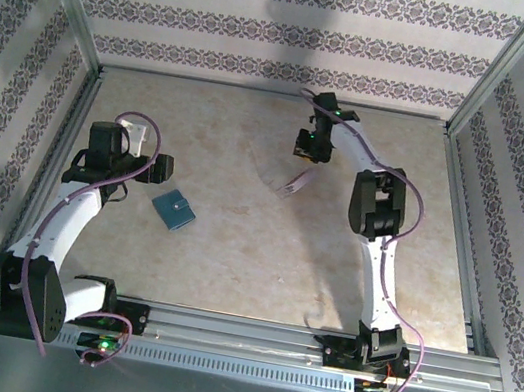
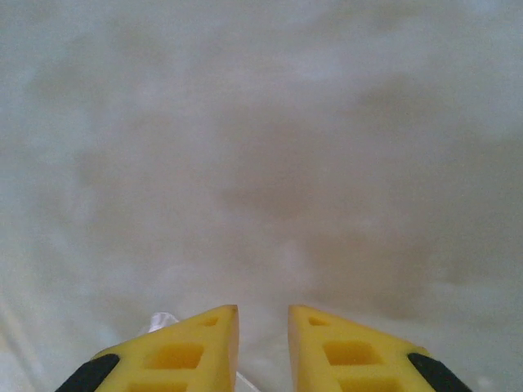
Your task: Put the credit cards into the card holder
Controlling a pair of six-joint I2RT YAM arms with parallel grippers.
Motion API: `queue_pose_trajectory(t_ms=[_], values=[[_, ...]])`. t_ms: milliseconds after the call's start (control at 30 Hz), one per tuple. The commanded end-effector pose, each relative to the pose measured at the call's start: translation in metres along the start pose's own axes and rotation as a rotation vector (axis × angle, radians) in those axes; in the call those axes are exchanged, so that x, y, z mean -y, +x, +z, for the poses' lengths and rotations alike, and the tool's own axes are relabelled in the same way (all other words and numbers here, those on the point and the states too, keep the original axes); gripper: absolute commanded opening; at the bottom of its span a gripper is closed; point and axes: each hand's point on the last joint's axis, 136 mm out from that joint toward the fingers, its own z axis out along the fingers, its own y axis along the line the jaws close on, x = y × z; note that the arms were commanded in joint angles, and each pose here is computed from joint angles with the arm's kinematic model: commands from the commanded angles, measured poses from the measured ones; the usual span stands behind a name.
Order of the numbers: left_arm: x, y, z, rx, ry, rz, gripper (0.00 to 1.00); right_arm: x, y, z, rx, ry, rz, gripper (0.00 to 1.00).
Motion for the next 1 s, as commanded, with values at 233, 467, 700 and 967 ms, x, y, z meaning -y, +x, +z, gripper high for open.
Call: queue_pose_trajectory(t_ms=[233,467,700,967], values=[[-0.003,-0.005,-0.001,0.029,-0.006,0.014,0.99,-0.057,-0.004,-0.047,0.032,0.049,-0.146,0.29],[-0.005,-0.007,-0.003,0.033,-0.016,0.019,0.99,-0.094,0.029,-0.032,-0.011,0.048,-0.134,0.03],[-0.004,-0.006,-0.002,0.030,-0.007,0.012,0.99,-0.106,0.061,0.005,-0.072,0.094,-0.132,0.00],[-0.005,-0.005,-0.002,0.031,-0.012,0.017,0.99,-0.086,0.081,0.014,-0.136,0.183,-0.132,0.00]])
